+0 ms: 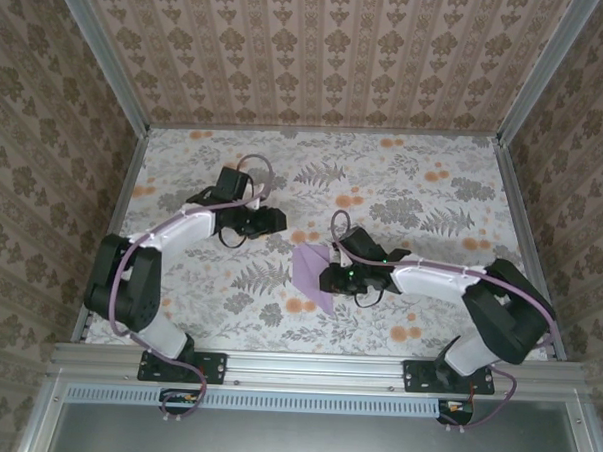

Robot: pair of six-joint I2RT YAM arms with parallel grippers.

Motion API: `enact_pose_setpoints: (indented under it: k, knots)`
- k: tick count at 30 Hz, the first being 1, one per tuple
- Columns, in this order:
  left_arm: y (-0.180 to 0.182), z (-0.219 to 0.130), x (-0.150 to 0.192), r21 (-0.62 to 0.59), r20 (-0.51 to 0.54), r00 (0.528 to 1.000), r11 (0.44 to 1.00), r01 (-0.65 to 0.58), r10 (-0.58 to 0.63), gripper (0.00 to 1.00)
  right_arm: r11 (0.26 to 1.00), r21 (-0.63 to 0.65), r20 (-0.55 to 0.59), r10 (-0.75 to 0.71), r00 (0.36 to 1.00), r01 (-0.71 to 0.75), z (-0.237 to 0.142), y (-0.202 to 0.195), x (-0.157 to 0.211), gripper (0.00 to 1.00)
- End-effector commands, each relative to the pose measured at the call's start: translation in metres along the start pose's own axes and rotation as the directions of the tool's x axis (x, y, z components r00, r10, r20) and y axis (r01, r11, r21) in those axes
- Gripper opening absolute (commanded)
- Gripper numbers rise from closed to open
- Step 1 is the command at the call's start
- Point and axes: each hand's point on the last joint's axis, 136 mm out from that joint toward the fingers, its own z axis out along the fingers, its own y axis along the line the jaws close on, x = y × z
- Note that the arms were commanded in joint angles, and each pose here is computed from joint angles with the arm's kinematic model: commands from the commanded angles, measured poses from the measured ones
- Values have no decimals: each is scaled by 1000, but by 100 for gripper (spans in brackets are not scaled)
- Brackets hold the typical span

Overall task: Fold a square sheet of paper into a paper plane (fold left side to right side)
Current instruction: Turn over the paper at the center of the table.

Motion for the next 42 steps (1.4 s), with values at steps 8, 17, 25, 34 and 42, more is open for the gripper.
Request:
enact_pose_setpoints:
  k: [8,17,25,34,42]
  knots:
    - [-12,35,66,56,-98,991,993,100,-94,53,995,85,110,-56,992,47,-28,-22,-27,54]
    - [-17,67,71,43,-154,985,995,86,-78,52,998,0,83,-57,995,58,-13,-6,-31,54]
    - [-18,76,73,38,-166,983,996,86,-79,54,998,-31,59,-60,996,62,7,3,-43,45]
    - [-21,83,72,43,-182,980,996,84,-75,55,996,45,53,-74,996,71,7,-11,-41,8]
    - [-30,94,69,57,-197,979,996,68,-55,55,996,64,62,-60,996,56,1,-20,-37,8]
